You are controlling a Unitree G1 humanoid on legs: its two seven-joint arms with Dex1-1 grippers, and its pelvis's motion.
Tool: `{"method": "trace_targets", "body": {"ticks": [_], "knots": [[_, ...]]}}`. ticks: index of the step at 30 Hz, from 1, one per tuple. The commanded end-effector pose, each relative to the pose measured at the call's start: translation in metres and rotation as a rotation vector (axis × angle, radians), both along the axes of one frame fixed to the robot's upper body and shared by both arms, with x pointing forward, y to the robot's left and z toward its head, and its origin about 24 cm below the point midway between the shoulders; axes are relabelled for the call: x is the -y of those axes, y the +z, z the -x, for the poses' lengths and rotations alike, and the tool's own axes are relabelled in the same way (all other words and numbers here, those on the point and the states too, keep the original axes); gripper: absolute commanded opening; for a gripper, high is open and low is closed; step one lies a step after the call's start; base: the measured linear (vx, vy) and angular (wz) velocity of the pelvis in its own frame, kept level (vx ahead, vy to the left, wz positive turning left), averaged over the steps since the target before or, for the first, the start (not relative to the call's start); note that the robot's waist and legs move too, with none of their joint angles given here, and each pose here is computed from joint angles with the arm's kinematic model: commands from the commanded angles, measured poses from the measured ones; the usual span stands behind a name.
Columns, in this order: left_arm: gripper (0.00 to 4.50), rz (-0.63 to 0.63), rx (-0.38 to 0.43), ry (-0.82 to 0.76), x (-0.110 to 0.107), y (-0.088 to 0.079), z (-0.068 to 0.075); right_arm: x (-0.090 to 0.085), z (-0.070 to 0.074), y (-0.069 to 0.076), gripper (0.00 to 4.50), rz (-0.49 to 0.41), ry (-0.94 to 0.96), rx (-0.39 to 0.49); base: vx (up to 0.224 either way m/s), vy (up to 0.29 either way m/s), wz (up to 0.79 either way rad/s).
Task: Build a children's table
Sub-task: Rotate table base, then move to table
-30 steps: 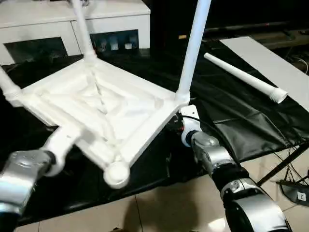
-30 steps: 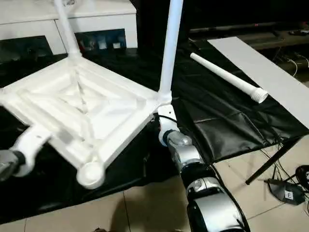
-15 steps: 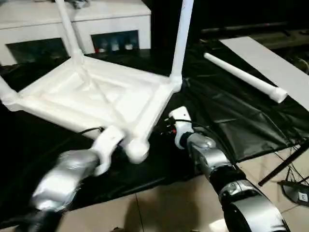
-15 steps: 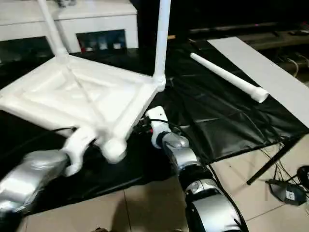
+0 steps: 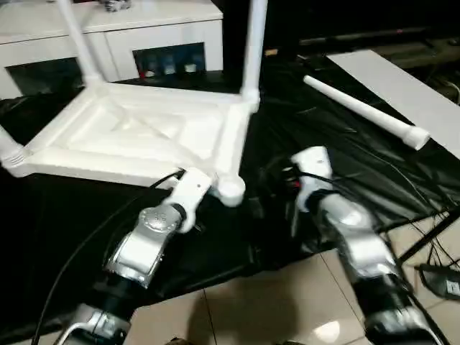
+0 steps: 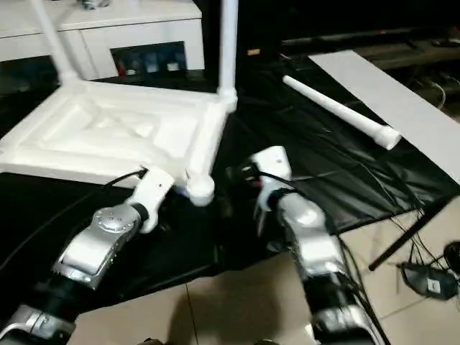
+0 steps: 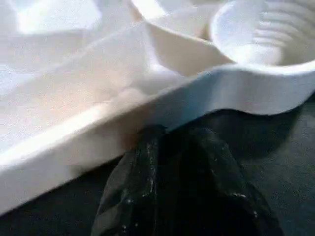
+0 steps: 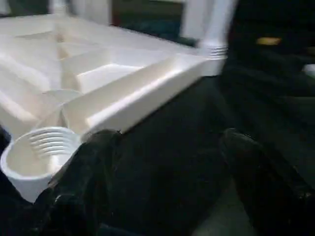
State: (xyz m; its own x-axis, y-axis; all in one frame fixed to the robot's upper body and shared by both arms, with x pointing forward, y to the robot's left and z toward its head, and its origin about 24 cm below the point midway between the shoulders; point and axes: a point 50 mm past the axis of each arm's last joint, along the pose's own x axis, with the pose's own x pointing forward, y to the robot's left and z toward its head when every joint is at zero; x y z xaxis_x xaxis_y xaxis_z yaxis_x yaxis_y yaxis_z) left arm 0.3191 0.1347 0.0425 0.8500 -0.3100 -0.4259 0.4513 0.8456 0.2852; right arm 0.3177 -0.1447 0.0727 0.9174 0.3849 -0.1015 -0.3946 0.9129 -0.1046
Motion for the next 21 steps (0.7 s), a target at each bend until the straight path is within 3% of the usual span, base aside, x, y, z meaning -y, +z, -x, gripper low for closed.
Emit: {"method": "trace_targets", "body": {"ticks": [1,2,3,5,6,12,16,21], "knots": [[1.22,0.09,0.146,0.059,-0.009,0.023,-0.003,0.005,0.004,0.011,3.6,-0.014,-0.055,0.027,0.0,0.0,0.0],[1.22,0.118,0.165,0.079,-0.011,0.026,-0.002,0.007,0.005,0.012,3.6,-0.009,-0.069,0.033,0.0,0.0,0.0],[1.22,0.242,0.176,0.195,-0.02,0.03,0.004,0.01,0.012,0.013,3.6,-0.001,-0.106,0.05,0.0,0.0,0.0],[1.22,0.291,0.204,0.231,-0.025,0.032,0.01,0.012,0.016,0.012,3.6,-0.004,-0.129,0.058,0.0,0.0,0.0],[1.22,0.3,0.261,0.28,-0.032,0.034,0.015,0.013,0.019,0.012,3.6,-0.009,-0.145,0.064,0.0,0.0,0.0],[1.22,0.359,0.327,0.433,-0.038,0.035,0.038,0.012,0.027,0.007,3.6,-0.01,-0.202,0.046,-0.001,-0.007,0.12],[1.22,0.376,0.367,0.461,-0.032,0.043,0.034,0.008,0.023,0.01,3.6,-0.038,-0.217,0.033,-0.003,-0.092,0.57],[1.22,0.333,0.398,0.444,-0.022,0.049,0.025,0.001,0.008,0.011,3.6,-0.027,-0.223,0.021,-0.039,-0.247,0.73]]}}
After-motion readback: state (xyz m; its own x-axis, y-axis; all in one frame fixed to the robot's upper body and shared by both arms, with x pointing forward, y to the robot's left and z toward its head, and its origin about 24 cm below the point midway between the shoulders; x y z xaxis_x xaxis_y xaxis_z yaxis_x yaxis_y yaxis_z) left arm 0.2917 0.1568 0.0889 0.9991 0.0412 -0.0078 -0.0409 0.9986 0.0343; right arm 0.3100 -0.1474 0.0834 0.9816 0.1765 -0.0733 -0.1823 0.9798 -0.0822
